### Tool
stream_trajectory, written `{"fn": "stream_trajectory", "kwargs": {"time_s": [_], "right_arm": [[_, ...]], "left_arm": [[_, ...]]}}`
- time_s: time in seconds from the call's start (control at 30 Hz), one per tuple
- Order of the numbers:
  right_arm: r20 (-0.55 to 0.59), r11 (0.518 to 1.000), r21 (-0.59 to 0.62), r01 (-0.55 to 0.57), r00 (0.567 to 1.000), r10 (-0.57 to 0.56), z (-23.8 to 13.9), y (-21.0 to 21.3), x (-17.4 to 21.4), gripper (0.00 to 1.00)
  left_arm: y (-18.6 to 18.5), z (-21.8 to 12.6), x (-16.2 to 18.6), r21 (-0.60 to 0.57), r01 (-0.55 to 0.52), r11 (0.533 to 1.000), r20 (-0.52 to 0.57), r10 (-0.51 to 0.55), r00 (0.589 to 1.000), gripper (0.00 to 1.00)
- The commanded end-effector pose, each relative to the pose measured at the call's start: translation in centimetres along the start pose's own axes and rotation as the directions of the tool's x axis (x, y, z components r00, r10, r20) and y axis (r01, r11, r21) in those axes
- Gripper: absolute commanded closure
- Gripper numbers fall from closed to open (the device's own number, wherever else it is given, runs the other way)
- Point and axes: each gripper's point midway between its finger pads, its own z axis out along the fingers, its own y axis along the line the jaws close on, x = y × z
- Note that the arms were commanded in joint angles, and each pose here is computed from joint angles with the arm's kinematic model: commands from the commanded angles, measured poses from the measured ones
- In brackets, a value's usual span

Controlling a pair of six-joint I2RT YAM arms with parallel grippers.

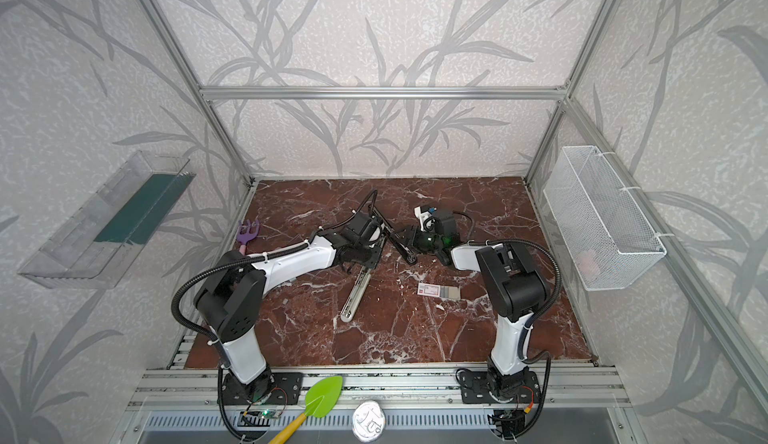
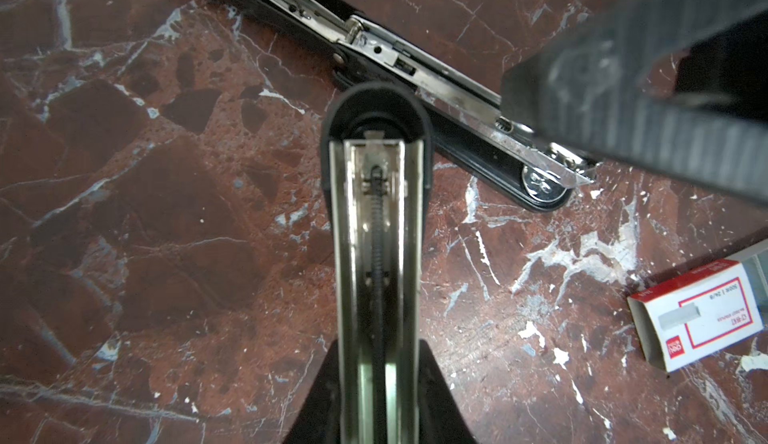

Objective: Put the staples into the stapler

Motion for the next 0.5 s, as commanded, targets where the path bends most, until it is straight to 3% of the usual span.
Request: {"fn": "stream_trajectory", "kwargs": {"time_s": [0.0, 0.47], "right_arm": [[-0.008, 0.995, -0.093, 0.04, 0.999, -0.04, 0.9, 2.6, -0.3, 0.44], [-0.017, 0.988, -0.153, 0.025, 0.999, -0.028, 2.6, 3.2, -0.5, 0.44]], "left_arm": [[-1.0, -1.8, -1.8, 0.037, -0.024, 0.999, 0.08, 0.021, 0.997, 1.0], [-1.9, -2.6, -2.2, 0.079, -0.039, 0.996, 0.124, 0.029, 0.992, 1.0]]}}
